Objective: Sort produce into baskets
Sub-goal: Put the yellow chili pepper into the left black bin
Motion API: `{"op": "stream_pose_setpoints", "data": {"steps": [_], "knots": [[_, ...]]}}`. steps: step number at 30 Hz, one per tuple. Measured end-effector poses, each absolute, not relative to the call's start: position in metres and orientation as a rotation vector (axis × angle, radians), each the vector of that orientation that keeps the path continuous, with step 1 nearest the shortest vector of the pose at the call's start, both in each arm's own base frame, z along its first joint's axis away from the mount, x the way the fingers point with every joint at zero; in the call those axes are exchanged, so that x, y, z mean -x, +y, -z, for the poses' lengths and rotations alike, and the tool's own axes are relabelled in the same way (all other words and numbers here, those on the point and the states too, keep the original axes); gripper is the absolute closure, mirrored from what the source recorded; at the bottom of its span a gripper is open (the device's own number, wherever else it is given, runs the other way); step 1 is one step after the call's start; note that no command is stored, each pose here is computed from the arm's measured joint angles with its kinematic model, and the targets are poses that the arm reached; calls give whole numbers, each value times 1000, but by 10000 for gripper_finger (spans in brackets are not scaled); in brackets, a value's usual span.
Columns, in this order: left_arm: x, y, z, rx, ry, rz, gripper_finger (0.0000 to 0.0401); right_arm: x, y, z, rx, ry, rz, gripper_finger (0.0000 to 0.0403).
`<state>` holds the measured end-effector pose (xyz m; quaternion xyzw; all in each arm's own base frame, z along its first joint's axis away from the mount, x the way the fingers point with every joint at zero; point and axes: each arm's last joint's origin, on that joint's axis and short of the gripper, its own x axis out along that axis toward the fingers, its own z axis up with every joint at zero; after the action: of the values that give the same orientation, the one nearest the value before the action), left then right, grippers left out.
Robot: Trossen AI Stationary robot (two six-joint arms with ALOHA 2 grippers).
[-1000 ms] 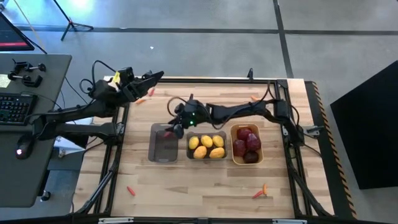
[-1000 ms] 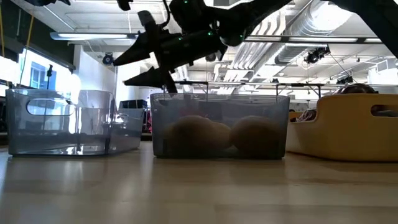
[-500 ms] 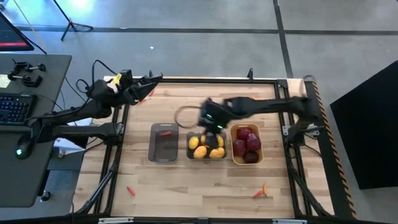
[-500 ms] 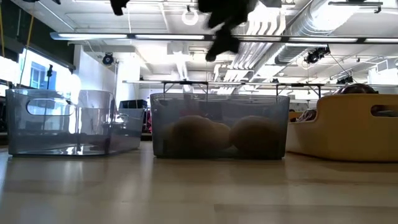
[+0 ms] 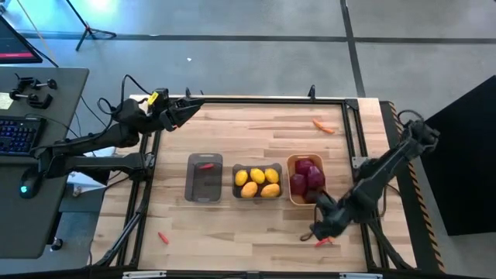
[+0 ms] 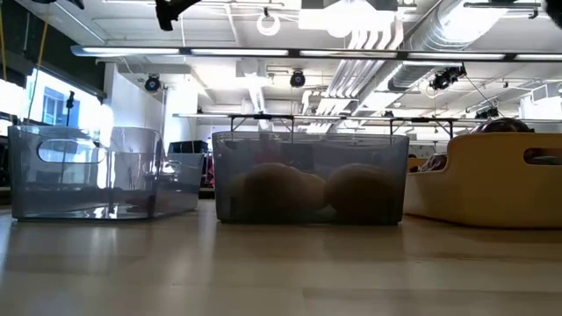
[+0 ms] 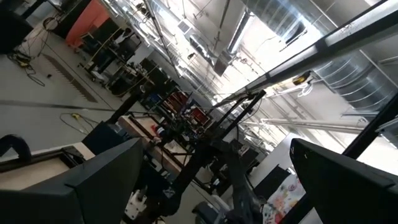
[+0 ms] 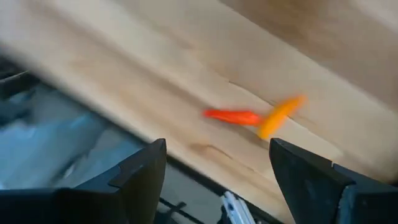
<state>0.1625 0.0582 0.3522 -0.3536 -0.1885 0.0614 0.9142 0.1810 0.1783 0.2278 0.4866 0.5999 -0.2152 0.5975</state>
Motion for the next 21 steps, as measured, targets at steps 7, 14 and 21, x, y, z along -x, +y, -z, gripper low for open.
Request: {"op": "stream_pose_setpoints", "data": {"steps": [7, 14, 21], "knots": [[-162, 58, -352, 751, -392, -122, 6, -162, 199, -194, -1253, 1442, 821, 128], [-162, 58, -352, 763, -393, -120, 6, -169, 204, -172, -1228, 1468, 936, 128], [-162, 58, -352, 763, -392, -120, 6, -174, 206, -153, -1191, 1453, 1024, 159]]}}
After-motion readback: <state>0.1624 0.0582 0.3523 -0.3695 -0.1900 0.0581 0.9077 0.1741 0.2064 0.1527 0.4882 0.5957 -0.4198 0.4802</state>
